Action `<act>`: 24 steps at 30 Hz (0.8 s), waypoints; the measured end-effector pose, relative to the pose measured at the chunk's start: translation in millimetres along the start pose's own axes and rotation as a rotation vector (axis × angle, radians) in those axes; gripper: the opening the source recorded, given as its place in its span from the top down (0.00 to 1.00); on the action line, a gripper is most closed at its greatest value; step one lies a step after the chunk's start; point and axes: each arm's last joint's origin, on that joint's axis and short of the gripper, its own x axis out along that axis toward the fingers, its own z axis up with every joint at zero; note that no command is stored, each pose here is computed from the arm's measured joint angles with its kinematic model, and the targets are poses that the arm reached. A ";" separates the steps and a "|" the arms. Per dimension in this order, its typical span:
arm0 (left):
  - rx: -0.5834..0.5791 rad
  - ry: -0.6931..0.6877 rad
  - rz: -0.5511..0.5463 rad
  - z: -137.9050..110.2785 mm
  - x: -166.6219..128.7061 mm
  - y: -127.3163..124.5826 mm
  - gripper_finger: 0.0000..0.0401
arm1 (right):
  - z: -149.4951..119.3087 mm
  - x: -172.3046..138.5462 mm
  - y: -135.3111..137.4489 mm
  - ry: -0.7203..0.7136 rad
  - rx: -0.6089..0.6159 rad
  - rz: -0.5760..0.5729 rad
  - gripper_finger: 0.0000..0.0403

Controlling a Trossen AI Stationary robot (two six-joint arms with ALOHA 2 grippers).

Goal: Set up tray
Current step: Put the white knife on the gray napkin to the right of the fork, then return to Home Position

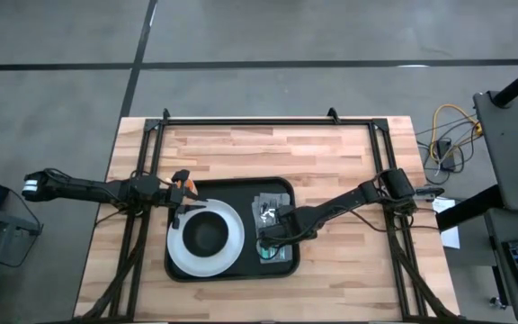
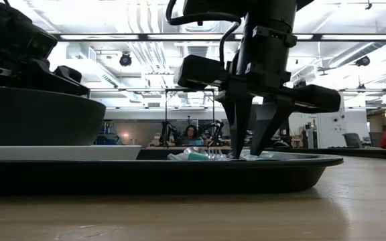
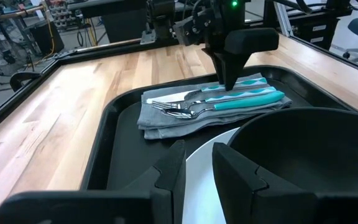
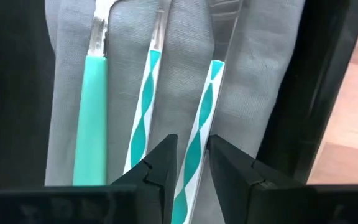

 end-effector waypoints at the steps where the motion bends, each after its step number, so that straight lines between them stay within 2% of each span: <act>1: 0.000 0.000 0.000 0.0 0.0 0.0 0.85 | 0.4 0.0 0.0 0.001 0.000 -0.001 0.80; 5: 0.000 -0.001 0.000 0.2 0.0 0.0 0.85 | 1.3 -5.7 -0.6 -0.006 -0.008 0.005 0.79; 10: 0.000 0.000 0.000 0.0 0.0 0.0 0.85 | 6.1 -23.0 -1.9 -0.109 -0.092 0.036 0.77; 16: 0.000 -0.001 0.000 0.3 0.0 0.1 0.85 | 14.0 -51.2 -2.3 -0.285 -0.271 0.092 0.79; 20: 0.000 0.000 0.000 0.0 0.0 0.0 0.85 | 17.9 -60.3 -2.1 -0.409 -0.443 0.077 0.81; 24: 0.000 0.000 0.000 0.0 0.0 0.0 0.85 | 18.7 -62.8 -0.9 -0.440 -0.595 0.060 0.82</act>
